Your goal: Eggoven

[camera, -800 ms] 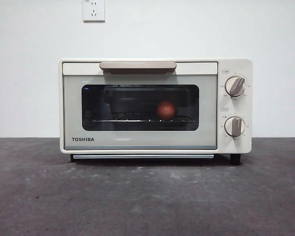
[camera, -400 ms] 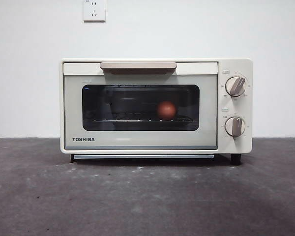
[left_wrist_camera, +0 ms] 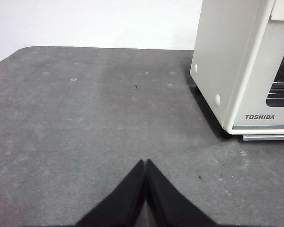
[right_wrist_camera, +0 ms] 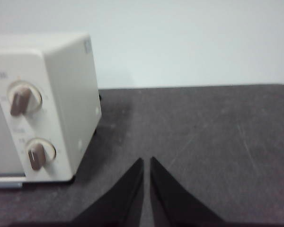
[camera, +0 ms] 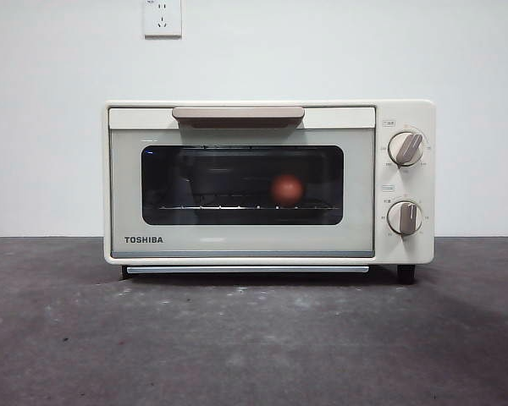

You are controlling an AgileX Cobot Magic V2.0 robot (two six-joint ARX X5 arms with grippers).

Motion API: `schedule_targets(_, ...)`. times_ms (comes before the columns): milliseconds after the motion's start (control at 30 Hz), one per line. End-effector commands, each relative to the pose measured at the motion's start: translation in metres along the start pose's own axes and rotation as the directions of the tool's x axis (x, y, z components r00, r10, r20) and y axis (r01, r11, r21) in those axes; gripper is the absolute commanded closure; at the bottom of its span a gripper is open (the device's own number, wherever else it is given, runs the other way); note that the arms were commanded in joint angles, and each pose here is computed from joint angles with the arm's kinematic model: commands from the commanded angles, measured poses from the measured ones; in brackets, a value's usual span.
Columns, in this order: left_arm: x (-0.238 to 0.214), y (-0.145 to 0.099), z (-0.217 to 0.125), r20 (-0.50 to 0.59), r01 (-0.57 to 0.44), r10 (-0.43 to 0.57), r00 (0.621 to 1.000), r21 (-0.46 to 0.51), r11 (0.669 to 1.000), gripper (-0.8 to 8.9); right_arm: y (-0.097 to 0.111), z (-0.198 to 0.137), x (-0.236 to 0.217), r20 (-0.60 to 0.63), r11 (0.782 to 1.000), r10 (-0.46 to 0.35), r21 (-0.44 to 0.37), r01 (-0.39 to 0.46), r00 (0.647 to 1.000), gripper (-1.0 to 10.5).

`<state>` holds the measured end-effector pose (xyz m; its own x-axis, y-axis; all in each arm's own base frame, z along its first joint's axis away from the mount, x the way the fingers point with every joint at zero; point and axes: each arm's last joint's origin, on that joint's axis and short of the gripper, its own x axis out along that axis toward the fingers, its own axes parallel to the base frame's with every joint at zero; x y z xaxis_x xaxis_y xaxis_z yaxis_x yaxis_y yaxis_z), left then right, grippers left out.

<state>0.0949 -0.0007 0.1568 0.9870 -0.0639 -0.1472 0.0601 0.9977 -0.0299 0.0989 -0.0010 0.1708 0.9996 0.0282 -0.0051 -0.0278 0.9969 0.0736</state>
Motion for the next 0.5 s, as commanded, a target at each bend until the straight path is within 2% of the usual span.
schedule_targets(33,0.003,0.001,-0.007,-0.012,0.0,0.0,1.0,-0.007,1.0,8.06,-0.001,-0.006,-0.001,-0.013,1.0,-0.003,-0.004,0.003,1.0,9.4)
schedule_targets(333,0.003,0.001,-0.007,-0.012,0.0,0.0,1.0,-0.007,1.0,8.06,-0.001,-0.021,-0.003,-0.165,1.0,-0.01,0.004,0.011,0.986,9.4)
schedule_targets(500,0.003,0.001,-0.007,-0.012,0.0,0.0,1.0,-0.007,1.0,8.06,-0.001,-0.017,-0.002,-0.124,1.0,-0.009,0.0,0.009,0.992,9.4)
